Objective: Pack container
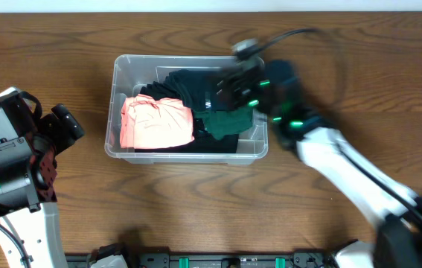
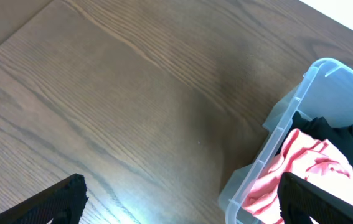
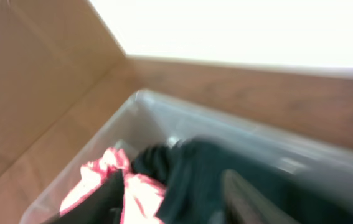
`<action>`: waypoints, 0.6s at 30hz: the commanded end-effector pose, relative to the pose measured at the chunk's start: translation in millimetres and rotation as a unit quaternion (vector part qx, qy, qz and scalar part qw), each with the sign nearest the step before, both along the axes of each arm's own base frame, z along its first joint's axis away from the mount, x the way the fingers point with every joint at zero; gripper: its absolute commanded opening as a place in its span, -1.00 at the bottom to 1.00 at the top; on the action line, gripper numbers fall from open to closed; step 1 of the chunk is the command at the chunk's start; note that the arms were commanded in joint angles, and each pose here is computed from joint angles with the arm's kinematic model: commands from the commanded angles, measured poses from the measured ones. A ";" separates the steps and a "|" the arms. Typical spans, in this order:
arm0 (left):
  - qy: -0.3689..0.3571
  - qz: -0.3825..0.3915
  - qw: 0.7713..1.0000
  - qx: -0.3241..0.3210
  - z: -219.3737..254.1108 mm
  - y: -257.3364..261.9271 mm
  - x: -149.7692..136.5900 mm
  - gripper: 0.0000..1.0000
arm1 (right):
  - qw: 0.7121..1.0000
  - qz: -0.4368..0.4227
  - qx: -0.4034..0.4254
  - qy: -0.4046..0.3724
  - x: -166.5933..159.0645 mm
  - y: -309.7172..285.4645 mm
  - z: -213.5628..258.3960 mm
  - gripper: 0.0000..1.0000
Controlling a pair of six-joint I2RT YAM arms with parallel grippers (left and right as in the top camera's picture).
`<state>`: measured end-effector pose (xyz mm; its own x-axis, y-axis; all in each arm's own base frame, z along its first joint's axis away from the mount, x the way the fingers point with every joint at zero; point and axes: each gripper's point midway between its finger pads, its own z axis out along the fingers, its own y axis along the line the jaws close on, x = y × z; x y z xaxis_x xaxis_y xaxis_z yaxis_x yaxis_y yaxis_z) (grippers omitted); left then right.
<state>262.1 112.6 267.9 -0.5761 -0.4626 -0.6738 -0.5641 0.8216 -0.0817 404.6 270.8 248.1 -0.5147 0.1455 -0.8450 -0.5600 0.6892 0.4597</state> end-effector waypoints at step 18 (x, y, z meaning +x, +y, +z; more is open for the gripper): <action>0.000 0.010 1.000 0.001 -0.2 3.2 -1.8 0.96 | 0.947 -0.265 -0.183 0.004 -21.5 -238.5 33.5 0.99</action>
<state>262.2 112.7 268.0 -0.5752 -0.4626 -0.6746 -0.5644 0.8214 -0.0820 390.7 37.4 265.1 -0.5019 0.1093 -0.8580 -0.0875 0.9805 0.1760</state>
